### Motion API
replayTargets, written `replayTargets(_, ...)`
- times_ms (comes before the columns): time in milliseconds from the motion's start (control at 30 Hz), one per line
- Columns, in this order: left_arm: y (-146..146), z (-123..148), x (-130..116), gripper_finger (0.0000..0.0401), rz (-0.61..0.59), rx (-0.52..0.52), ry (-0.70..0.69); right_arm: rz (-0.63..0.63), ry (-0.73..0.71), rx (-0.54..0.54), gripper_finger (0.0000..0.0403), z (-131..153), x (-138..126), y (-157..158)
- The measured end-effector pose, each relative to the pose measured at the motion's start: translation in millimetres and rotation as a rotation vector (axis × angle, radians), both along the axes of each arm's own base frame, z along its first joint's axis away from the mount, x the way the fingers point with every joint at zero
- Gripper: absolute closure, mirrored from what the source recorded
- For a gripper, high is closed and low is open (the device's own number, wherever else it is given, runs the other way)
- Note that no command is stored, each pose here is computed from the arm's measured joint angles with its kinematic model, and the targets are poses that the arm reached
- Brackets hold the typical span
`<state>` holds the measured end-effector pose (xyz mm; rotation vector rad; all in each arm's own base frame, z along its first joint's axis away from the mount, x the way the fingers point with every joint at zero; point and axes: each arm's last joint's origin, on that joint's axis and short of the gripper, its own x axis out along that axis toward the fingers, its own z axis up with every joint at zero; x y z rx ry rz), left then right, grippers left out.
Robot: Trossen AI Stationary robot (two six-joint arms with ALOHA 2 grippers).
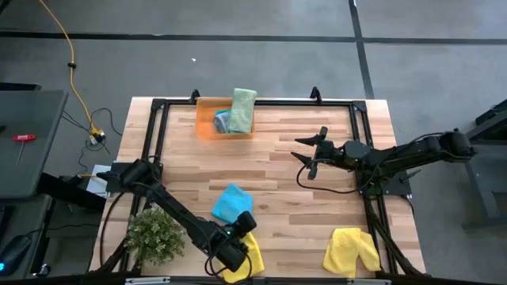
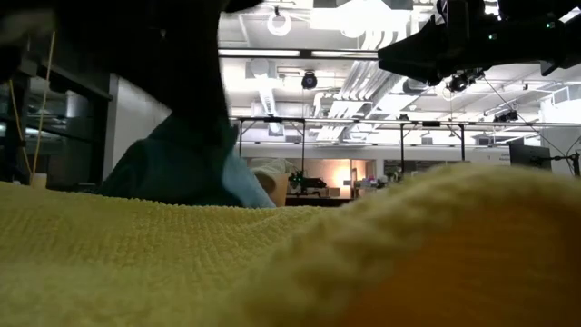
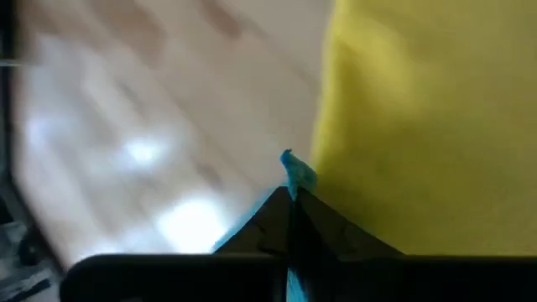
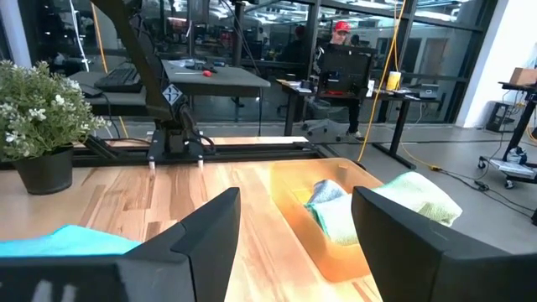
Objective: Fold microfiber towels
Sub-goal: Fold the blue microfiber cloth on the table
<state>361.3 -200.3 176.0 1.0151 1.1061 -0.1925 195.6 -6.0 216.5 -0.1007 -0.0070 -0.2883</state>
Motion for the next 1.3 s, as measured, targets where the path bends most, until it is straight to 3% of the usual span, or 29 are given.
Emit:
replayTargets(233, 31.4, 64.9, 1.9, 0.04, 0.128, 0.011, -0.197, -0.001, 0.005, 0.0, 0.0181, -0.4, 0.0, -0.1)
replayTargets(467, 104.6, 133.0, -1.2, 0.04, 0.445, -0.112, -0.481, -0.001, 0.005, 0.0, 0.0181, -0.4, 0.0, -0.1)
replayTargets(567, 139.3, 151.3, 1.6, 0.0401, 0.561, -0.216, -0.587, -0.002, 0.005, 0.0, 0.0181, -0.5, 0.0, -0.1)
replayTargets(767, 184.7, 173.6, -5.3, 0.0401, 0.646, -0.273, -0.662, -0.005, 0.006, 0.001, 0.0181, -0.6, 0.0, -0.2)
replayTargets(900, 183.3, 176.2, -6.6, 0.0401, 0.565, -0.369, -0.616, -0.004, 0.012, 0.0, 0.0181, -1.1, 0.0, -0.1)
replayTargets(1033, 147.2, 159.4, -4.4, 0.0401, 0.341, -0.456, -0.52, -0.005, 0.012, 0.0, 0.0181, -1.1, 0.0, -0.2)
replayTargets(1167, 115.8, 122.6, -11.0, 0.0401, 0.223, -0.412, -0.442, -0.003, 0.006, 0.024, 0.0181, -1.2, 0.0, 0.0)
replayTargets(1300, 110.0, 80.1, -24.7, 0.0401, 0.297, -0.301, -0.4, -0.002, -0.005, 0.056, 0.0181, -1.1, 0.0, 0.0)
